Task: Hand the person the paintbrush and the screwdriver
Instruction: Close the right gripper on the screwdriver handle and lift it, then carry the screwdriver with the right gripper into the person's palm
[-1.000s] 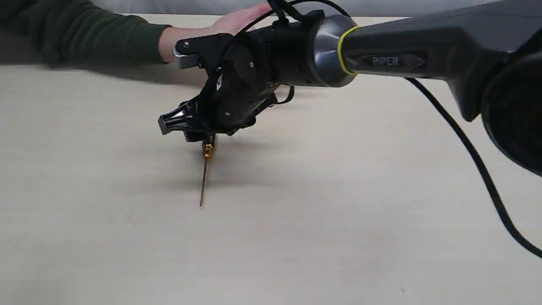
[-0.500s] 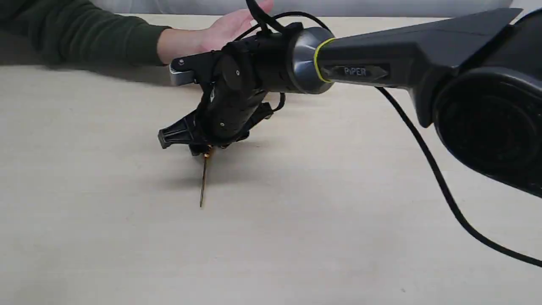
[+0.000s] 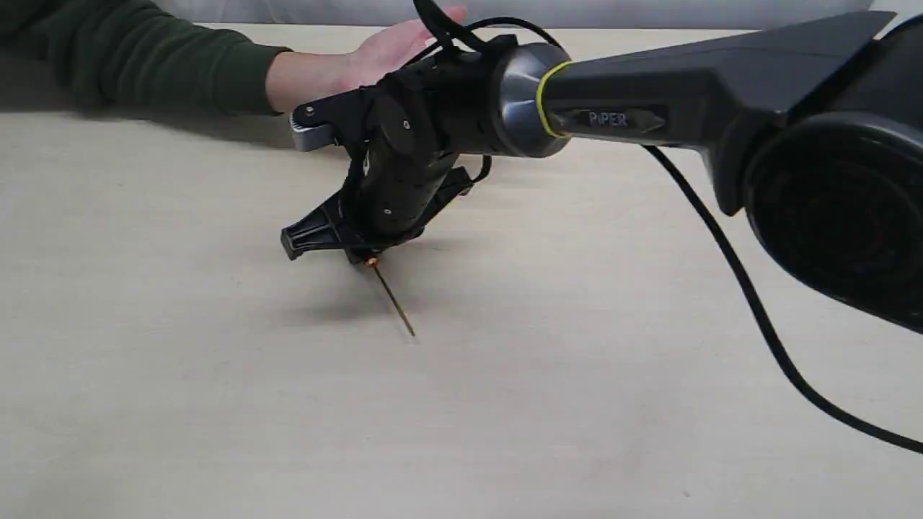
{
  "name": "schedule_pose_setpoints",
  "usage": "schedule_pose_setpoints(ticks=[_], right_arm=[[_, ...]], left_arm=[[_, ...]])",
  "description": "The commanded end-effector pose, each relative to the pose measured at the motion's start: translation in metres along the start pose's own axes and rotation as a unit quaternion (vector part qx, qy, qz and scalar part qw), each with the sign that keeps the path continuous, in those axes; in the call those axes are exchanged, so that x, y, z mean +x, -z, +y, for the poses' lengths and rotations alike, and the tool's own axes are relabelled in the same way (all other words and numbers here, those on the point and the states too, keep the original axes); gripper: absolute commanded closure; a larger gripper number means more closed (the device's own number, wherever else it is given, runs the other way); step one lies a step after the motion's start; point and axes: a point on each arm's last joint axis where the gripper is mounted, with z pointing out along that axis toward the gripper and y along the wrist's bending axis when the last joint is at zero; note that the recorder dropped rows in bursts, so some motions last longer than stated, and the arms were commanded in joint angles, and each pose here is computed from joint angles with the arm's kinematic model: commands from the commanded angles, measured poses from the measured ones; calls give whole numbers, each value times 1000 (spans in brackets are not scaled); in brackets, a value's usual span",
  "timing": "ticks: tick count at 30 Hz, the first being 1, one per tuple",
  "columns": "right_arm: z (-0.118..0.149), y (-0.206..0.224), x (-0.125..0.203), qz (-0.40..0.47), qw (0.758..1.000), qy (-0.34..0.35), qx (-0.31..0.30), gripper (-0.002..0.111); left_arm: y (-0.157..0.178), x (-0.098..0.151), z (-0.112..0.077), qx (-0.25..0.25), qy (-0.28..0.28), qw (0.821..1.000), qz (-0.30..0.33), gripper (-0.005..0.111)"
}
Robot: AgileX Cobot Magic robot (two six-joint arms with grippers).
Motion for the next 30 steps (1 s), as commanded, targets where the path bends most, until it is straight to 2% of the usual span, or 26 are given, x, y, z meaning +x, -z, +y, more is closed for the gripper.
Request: schedule_pose_setpoints(ticks=[1,6,16,21,26,30], right_arm=[[4,25,-5,-15,1000,22,-1,104],[12,69,-4,-46,997,57,-4,104],[11,158,1,-152,986,75,-1,104],[8,175,-5,-192,978,81,18,104],[-14,178,-16,-216,972,61,70,104],[-38,174,-27,-223,970,33,87,104]], left_arm=[[0,0,0,4,2,1000,-5,107],[0,0,0,4,1,1000,-6,107],[0,0,0,4,1,1000,-6,107],[0,0,0,4,1,1000,-6,107],[0,0,0,4,1,1000,-6,107],[0,0,0,4,1,1000,-6,107]])
